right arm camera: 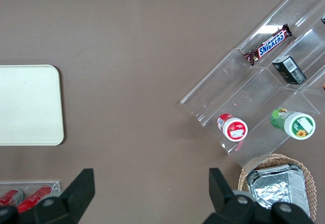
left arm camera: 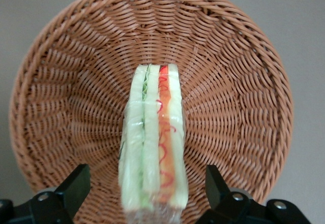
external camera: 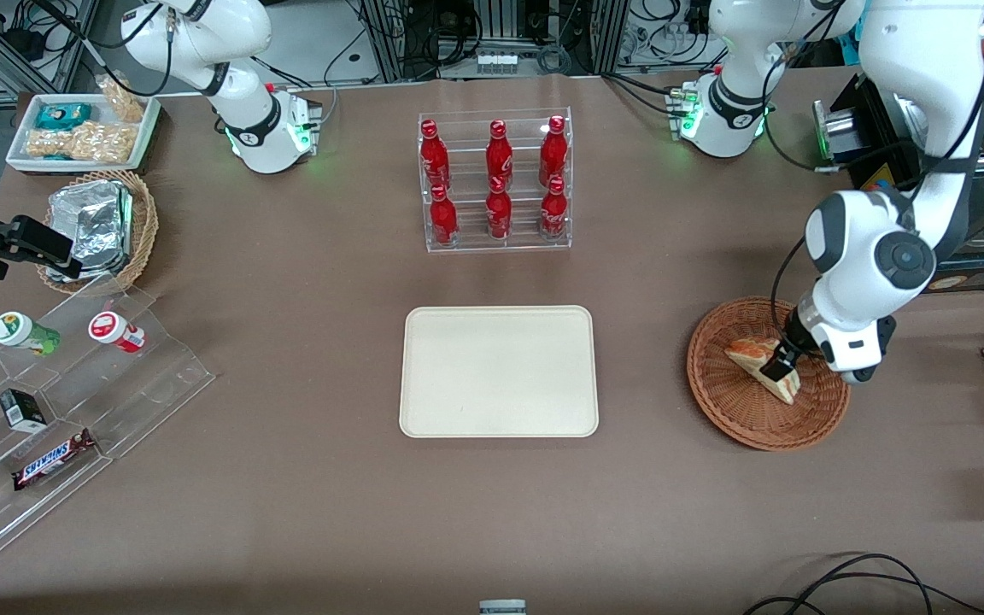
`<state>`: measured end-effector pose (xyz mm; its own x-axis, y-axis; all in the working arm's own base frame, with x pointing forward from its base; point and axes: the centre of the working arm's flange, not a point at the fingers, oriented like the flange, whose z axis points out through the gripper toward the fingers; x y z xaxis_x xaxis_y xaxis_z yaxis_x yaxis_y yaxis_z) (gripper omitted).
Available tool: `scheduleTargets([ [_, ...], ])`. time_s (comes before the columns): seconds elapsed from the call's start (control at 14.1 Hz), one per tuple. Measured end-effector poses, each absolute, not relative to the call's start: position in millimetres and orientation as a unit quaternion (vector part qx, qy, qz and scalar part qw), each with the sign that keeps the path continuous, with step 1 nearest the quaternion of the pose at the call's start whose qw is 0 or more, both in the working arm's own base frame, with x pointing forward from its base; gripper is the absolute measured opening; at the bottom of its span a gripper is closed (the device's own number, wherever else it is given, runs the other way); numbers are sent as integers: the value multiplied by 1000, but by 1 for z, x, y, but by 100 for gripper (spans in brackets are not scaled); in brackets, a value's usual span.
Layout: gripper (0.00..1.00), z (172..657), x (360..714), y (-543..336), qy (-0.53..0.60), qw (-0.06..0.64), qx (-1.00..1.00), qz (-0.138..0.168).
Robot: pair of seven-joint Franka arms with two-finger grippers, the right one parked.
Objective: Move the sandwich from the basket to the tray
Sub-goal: 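Lower the open left gripper over the wrapped sandwich and close it, then lift the sandwich out of the basket with the left gripper, then carry the sandwich over the cream tray and lower it onto it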
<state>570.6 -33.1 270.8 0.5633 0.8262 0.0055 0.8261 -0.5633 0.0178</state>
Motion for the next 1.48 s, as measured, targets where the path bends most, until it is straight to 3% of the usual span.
scheduleTargets([
  [0.07,100,265,574,-33,475,6,880,4],
  [0.49,39,261,578,-32,488,-12,873,-23],
  [0.64,30,279,584,-34,485,-30,872,-53],
  [0.85,25,337,602,-52,470,-58,876,-94],
  [0.99,15,358,606,-87,445,-60,888,-93],
  [1.48,18,312,577,-308,254,-49,963,-73],
])
